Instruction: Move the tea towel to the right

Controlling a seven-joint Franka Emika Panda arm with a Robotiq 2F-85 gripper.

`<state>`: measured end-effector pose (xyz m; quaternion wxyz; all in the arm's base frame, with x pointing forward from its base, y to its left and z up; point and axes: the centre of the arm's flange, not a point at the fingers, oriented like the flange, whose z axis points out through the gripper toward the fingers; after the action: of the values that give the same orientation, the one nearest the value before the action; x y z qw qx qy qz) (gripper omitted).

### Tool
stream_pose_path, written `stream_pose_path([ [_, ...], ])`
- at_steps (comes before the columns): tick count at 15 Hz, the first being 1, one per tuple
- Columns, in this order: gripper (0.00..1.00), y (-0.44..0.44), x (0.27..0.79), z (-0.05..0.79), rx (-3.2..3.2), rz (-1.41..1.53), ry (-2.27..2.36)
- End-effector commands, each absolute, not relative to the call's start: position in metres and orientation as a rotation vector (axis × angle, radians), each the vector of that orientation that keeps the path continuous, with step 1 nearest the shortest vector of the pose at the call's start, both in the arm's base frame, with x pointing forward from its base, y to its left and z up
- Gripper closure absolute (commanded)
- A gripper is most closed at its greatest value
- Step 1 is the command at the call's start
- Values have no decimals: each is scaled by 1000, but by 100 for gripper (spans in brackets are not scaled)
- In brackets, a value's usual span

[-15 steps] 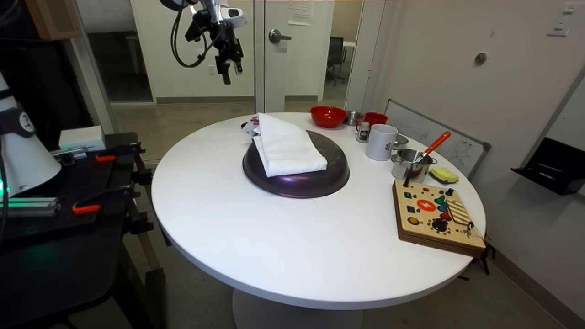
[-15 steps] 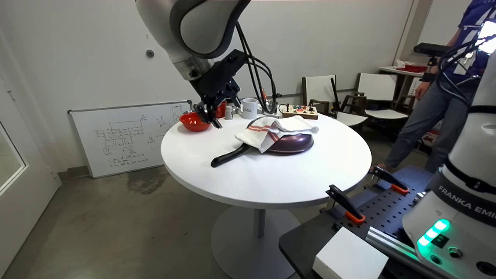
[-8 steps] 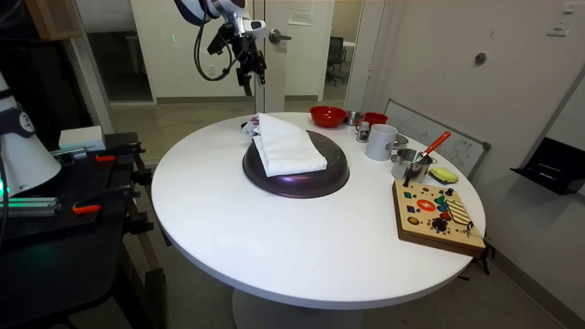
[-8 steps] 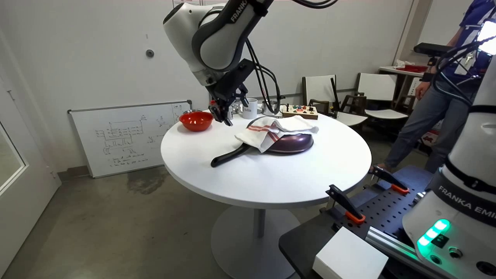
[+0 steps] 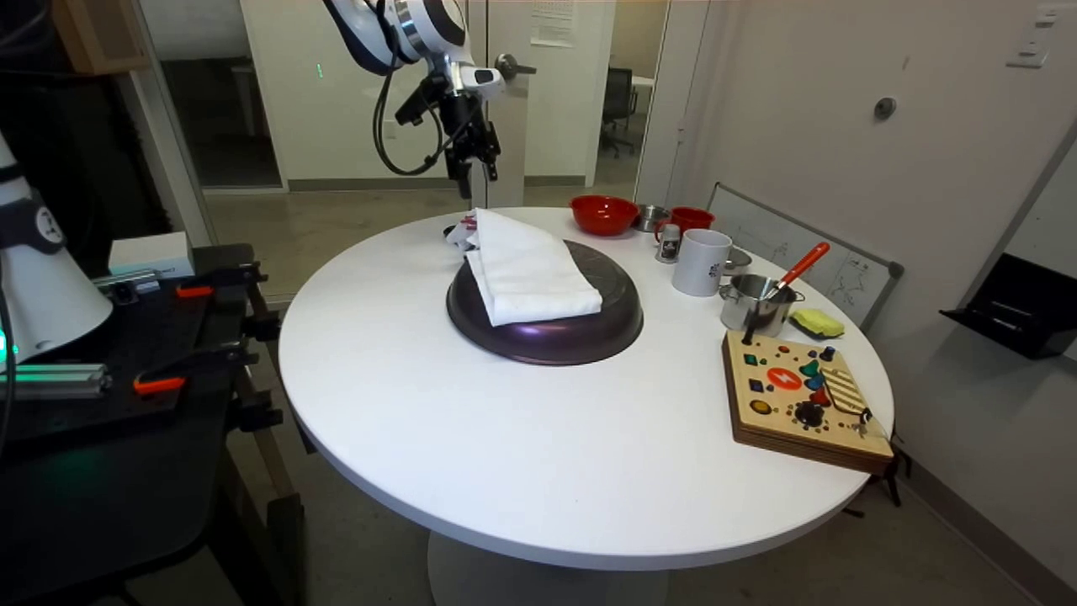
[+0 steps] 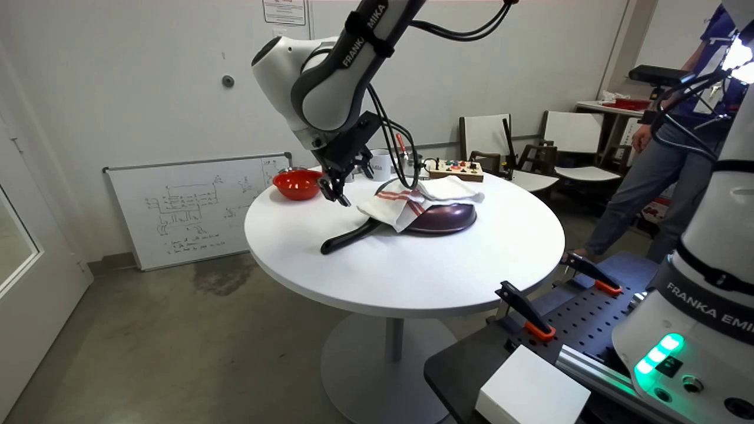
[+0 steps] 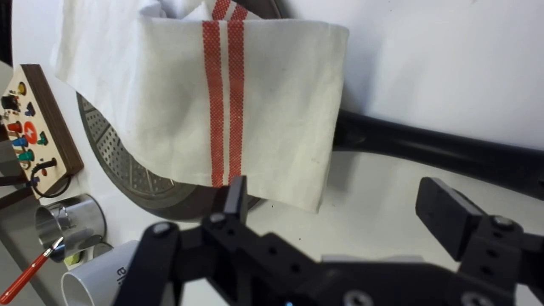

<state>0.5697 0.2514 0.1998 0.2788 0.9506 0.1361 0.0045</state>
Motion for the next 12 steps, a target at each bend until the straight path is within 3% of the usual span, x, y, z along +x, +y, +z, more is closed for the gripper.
stream_pose_path([
  [1, 0, 259, 563, 207, 2527, 58, 381],
  [12, 0, 253, 567, 176, 2428, 132, 217],
])
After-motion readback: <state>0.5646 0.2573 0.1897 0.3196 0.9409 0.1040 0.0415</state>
